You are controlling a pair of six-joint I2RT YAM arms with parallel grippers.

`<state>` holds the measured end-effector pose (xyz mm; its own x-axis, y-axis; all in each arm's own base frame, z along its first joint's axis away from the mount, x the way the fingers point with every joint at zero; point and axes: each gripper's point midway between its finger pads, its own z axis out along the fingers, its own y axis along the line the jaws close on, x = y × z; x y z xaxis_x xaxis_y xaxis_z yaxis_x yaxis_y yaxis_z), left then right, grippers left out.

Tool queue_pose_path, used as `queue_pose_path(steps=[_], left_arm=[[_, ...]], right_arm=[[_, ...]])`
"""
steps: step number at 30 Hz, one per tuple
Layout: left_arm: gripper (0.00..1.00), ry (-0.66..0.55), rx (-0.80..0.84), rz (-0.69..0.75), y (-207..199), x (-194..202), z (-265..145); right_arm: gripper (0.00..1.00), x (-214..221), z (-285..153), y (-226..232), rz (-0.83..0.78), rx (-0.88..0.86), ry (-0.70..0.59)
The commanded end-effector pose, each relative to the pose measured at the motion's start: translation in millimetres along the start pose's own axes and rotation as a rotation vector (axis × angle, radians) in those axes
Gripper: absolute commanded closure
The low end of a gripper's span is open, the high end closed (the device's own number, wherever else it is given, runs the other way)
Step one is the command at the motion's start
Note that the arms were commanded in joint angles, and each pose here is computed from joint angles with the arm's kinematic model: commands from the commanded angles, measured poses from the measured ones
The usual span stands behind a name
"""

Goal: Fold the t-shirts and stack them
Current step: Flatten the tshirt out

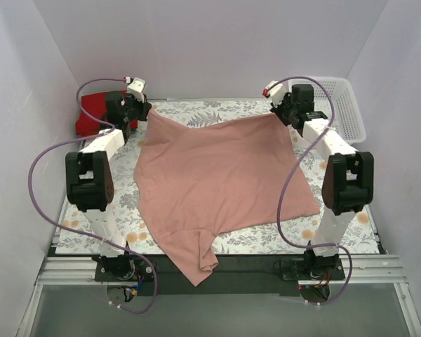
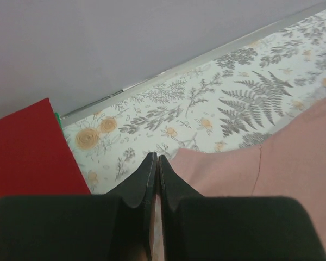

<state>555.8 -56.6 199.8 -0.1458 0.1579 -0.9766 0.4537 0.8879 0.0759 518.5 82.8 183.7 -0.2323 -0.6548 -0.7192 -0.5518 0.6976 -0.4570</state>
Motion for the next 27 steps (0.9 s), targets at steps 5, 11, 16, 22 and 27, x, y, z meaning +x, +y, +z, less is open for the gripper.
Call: queue_pose_path(steps=[5,11,16,22,27], left_arm=[[1.00,-0.130,-0.091,0.151,27.9,-37.9,85.7],[0.42,-0.102,-0.153,0.137,52.0,-43.4,111.9],[0.35,-0.068,-0.117,0.059,37.2,-71.0,64.4],[0.40,0.161,0.072,-0.037,-30.2,-42.4,-36.5],[0.44,0.469,0.225,-0.144,-95.4,37.8,-123.5]], right_arm=[[0.99,-14.0,51.5,-62.5,-0.008,0.235,0.034],[0.30,-22.8,52.5,-75.8,0.014,0.303,0.091],[0.13,-31.0,19.1,-52.1,0.058,0.172,0.096],[0.13,-30.0,-48.8,14.2,0.067,-0.112,0.093],[0.11,26.2,-100.8,78.9,0.056,-0.328,0.246]])
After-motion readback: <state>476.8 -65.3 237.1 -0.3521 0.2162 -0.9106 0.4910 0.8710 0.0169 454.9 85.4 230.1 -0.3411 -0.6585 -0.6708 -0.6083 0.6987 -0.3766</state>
